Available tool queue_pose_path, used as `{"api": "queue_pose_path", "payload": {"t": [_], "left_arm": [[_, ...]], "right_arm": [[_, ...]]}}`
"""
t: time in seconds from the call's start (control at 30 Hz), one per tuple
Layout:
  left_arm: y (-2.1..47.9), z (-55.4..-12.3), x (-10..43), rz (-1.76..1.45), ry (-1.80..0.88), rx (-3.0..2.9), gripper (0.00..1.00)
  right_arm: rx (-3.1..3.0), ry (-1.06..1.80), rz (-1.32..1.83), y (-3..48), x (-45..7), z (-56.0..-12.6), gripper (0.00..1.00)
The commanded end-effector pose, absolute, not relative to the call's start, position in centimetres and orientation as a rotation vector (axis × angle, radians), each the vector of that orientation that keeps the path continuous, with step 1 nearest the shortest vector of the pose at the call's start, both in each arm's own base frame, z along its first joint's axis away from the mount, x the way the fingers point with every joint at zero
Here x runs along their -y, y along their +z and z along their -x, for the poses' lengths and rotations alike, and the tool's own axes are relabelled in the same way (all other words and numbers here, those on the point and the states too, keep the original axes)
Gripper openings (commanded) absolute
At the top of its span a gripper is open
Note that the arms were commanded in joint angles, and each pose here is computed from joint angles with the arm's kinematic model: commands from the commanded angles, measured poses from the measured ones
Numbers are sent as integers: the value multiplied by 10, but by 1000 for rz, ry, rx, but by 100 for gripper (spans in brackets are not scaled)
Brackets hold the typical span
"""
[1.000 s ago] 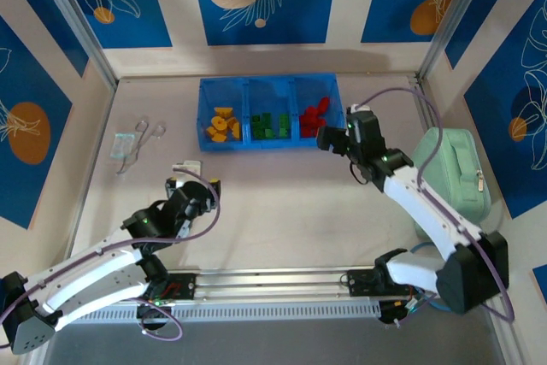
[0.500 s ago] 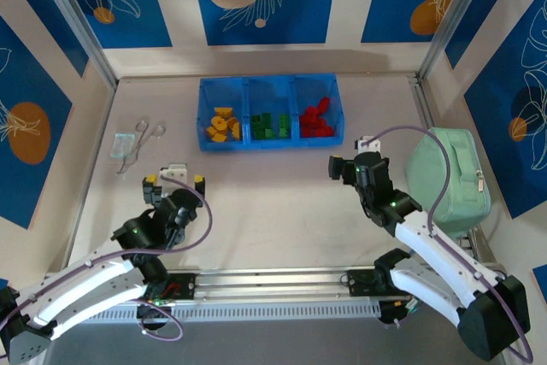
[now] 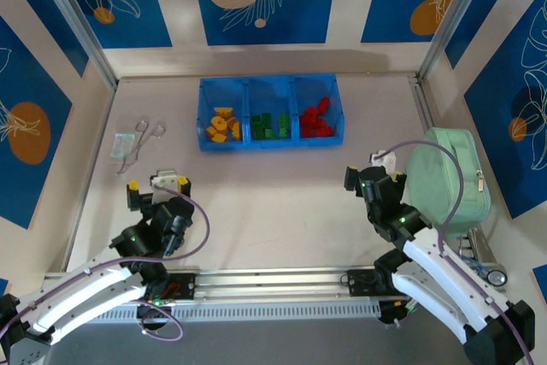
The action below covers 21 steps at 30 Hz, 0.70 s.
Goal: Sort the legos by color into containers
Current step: Reset both arms
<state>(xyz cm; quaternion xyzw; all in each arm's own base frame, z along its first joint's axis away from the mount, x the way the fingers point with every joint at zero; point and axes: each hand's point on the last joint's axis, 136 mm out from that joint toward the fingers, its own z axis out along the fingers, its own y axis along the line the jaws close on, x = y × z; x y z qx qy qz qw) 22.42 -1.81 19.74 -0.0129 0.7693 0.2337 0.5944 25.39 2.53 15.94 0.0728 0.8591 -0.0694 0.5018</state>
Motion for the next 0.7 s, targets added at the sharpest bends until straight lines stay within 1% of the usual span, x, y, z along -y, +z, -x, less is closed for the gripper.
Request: {"api": "queue_pose_path", "payload": {"t": [0.0,0.13,0.27,0.4,0.67], "left_arm": [[201,-223,11,32,631,-1742,100],[187,-226,13,3,674,-1724,100],[169,-227,12,0,663,-1729,100],[167,-229,11,11,647,-1722,100],[155,-241,1,62,553,-1765,100]], "right_arm": [[-2045,-195,-217,155,-14,-246,99],[-2012,-152,-103,147,-25,-248,99],[-2001,-147,-100,133,-25,-248,99],[-1992,-124,-71,123,-30,-251,99],[-2011,-98,-168,118,-15,-266,99]]}}
